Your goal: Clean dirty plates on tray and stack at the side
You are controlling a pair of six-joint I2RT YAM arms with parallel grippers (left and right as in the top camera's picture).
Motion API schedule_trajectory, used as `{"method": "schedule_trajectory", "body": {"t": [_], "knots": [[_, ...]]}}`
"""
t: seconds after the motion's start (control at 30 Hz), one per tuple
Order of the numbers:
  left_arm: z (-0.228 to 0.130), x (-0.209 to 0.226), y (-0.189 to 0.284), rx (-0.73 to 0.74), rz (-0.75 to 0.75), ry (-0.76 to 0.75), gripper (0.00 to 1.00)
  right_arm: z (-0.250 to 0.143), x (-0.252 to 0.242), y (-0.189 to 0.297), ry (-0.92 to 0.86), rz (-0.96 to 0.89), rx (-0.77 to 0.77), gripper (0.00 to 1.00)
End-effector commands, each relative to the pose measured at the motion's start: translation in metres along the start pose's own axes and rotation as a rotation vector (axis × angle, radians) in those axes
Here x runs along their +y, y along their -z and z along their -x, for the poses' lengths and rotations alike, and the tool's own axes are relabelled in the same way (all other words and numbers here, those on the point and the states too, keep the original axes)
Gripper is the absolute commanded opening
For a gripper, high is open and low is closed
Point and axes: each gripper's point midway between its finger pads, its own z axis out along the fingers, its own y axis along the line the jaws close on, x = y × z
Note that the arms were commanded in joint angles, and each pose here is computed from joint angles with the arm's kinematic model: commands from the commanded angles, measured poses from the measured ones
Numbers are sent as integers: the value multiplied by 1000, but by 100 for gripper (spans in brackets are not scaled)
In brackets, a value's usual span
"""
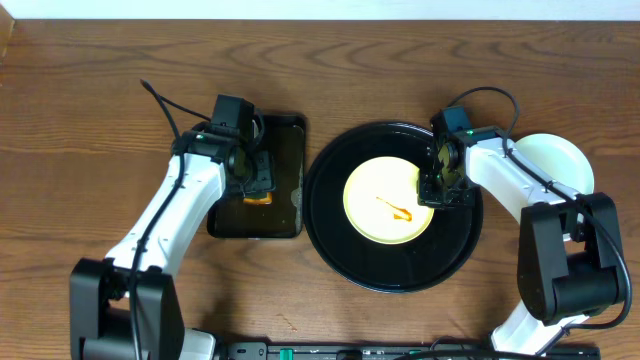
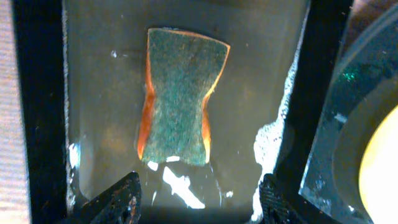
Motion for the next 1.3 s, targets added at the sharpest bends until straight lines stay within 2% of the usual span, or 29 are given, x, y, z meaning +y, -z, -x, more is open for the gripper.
{"method": "schedule_trajectory", "body": {"t": [0.0,0.43,0.47,0.5,0.57,0.6,0.73,1.0,1.17,1.27], "knots": [[-2,4,-17,31,19,6,62,-9,-7,-11,-13,-18,36,1],[7,22,-69,51,114,8,60,-10,-8,-11,-13,-20,41,1],[7,22,-71,54,115,8,52,-10,-8,-11,-13,-20,41,1],[5,22,-75,64,115,7,28,-10,-8,-11,-13,-20,41,1],[5,21,-76,67,111,7,10,-10,-8,-11,-13,-20,41,1],[5,20,-76,68,103,7,8,-11,-8,-11,-13,-20,42,1],[7,14,-63,49,74,6,8,-11,-8,-11,-13,-20,42,1],[20,3,-2,-88,27,-2,7,-11,-8,-11,-9,-21,43,1],[14,4,4,-76,24,41,8,-11,-8,-11,-9,-21,44,1],[9,-8,2,-47,-45,44,7,-11,-8,-11,-10,-20,43,1]]}}
